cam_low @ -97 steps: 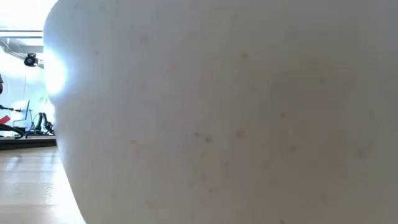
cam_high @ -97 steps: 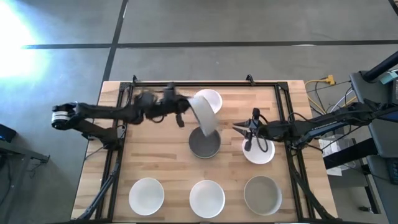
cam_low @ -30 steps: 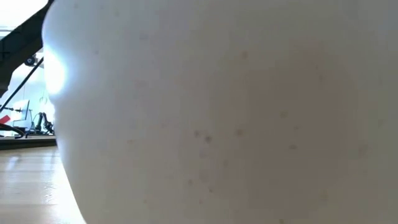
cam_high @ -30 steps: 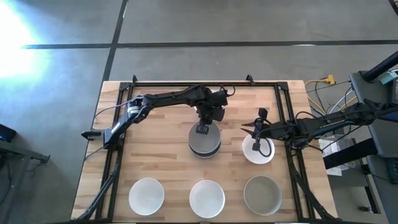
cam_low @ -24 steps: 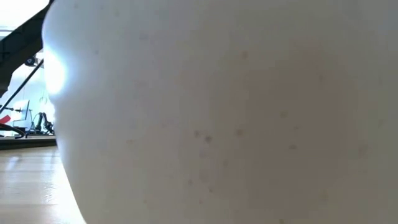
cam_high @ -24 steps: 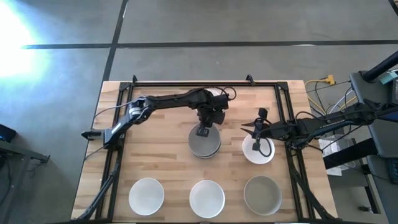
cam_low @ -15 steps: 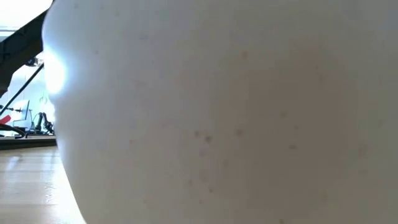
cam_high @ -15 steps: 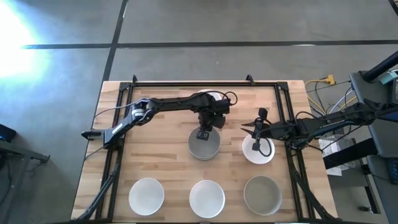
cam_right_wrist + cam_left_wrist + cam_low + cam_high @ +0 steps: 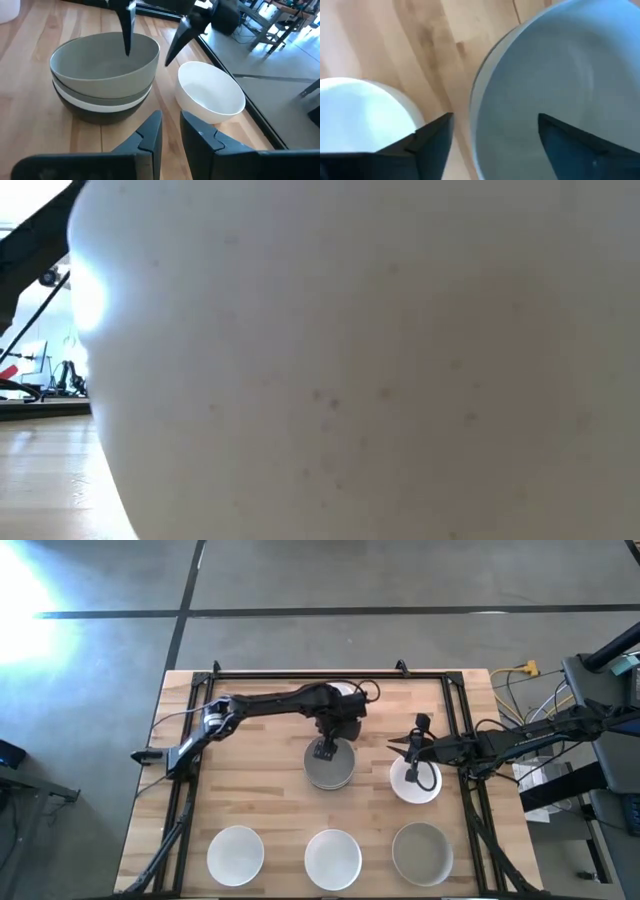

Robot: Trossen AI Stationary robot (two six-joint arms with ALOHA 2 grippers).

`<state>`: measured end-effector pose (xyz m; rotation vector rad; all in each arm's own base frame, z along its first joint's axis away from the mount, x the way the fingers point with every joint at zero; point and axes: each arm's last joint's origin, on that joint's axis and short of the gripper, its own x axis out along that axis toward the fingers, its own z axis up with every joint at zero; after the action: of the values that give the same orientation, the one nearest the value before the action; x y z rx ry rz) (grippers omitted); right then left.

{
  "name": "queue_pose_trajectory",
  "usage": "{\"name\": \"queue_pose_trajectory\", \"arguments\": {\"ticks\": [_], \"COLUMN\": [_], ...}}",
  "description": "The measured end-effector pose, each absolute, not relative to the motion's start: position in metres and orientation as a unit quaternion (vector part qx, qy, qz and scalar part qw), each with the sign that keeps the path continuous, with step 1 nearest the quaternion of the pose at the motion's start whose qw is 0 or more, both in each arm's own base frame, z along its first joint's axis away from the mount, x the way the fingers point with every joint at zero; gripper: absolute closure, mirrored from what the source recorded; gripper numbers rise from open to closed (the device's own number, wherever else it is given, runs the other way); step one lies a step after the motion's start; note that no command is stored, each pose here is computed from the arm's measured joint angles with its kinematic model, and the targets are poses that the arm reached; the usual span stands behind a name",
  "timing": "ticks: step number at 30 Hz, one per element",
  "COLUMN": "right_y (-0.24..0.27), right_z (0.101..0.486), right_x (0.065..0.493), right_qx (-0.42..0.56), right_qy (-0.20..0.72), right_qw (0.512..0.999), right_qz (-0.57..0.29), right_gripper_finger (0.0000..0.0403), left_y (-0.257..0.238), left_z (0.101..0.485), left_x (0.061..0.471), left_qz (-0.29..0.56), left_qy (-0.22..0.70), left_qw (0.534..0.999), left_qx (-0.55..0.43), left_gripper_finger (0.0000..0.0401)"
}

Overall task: Nest bowls inside each other
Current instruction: Stack the brown bowl on top of the dark gray bowl

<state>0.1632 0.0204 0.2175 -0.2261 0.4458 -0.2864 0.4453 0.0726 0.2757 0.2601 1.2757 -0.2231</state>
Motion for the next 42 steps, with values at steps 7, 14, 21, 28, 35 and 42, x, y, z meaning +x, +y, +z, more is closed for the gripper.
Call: {"name": "queue_pose_trajectory", "arguments": {"ticks": [7,14,21,28,35,42], "right_y": [0.021,0.025,0.027,0.008,-0.019,-0.046], "right_z": [0.218,0.209,0.2,0.184,0.174,0.163], "right_x": [0.164,0.175,0.188,0.212,0.257,0.291], "right_qx": [-0.102,-0.088,-0.066,-0.004,0.024,0.044], "right_qy": [0.213,0.108,0.025,0.028,0.047,0.069], "right_qw": [0.961,0.985,0.995,0.996,0.994,0.993], "right_qz": [-0.143,-0.103,-0.069,-0.086,-0.094,-0.09], "right_gripper_finger": [0.0339,0.0339,0.0339,0.0339,0.0339,0.0339], "left_y": [0.073,0.067,0.047,0.031,0.02,0.018], "left_z": [0.305,0.332,0.311,0.289,0.267,0.247], "left_x": [0.432,0.396,0.338,0.268,0.214,0.188], "left_qz": [-0.05,-0.017,0.022,0.056,0.052,0.053], "left_qy": [0.579,0.556,0.427,0.168,-0.048,-0.081], "left_qw": [0.801,0.827,0.902,0.984,0.997,0.995], "left_qx": [0.143,0.083,0.053,0.014,0.017,0.009], "left_gripper_finger": [0.0095,0.0095,0.0095,0.0095,0.0095,0.0095]}}
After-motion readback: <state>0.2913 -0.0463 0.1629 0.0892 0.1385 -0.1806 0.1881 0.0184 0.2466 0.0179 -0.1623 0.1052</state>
